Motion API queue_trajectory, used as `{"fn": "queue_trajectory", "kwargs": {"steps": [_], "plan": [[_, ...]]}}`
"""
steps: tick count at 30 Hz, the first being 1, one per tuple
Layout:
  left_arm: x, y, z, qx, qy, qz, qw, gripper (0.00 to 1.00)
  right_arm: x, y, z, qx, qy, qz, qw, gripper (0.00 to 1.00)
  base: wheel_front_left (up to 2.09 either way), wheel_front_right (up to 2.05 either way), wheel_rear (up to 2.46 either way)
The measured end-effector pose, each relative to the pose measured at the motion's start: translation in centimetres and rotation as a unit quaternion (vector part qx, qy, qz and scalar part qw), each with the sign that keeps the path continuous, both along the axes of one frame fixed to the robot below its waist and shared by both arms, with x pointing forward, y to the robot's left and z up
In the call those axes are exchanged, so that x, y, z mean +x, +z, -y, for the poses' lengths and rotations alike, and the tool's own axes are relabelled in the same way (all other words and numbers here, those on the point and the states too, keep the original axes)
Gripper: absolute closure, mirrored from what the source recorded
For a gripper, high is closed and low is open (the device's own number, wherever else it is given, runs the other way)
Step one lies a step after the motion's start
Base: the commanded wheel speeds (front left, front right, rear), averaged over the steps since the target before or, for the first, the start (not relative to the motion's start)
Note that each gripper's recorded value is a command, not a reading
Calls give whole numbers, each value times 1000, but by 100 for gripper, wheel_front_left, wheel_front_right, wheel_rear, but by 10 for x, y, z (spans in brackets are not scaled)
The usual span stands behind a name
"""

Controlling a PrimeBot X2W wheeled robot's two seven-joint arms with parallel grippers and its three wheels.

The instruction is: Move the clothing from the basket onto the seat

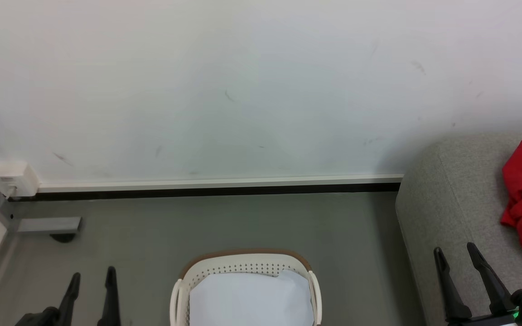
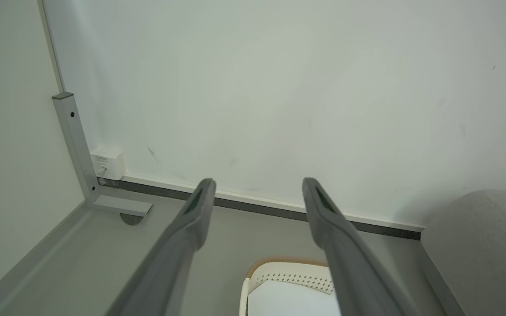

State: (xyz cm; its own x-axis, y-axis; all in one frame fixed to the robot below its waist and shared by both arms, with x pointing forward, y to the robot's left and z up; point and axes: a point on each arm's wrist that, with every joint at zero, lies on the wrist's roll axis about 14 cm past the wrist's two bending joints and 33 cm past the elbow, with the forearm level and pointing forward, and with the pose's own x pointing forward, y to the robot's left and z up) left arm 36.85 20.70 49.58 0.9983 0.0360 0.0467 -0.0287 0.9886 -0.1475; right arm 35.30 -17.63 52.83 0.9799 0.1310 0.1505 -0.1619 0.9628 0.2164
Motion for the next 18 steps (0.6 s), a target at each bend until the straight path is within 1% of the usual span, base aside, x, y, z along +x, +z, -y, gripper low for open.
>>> {"fn": "queue_trajectory", "kwargs": {"steps": [14, 15, 18], "plan": [[1, -2, 2, 1, -5, -1, 1000, 0, 2, 0, -3, 0, 5, 0, 1000, 0, 0, 0, 0], [1, -3, 3, 1, -5, -3, 1000, 100, 2, -1, -3, 1, 5, -2, 1000, 100, 0, 0, 0], [-5, -17, 5, -4, -6, -24, 1000, 100, -3, -15, -5, 3, 5, -24, 1000, 100, 0, 0, 0]]}}
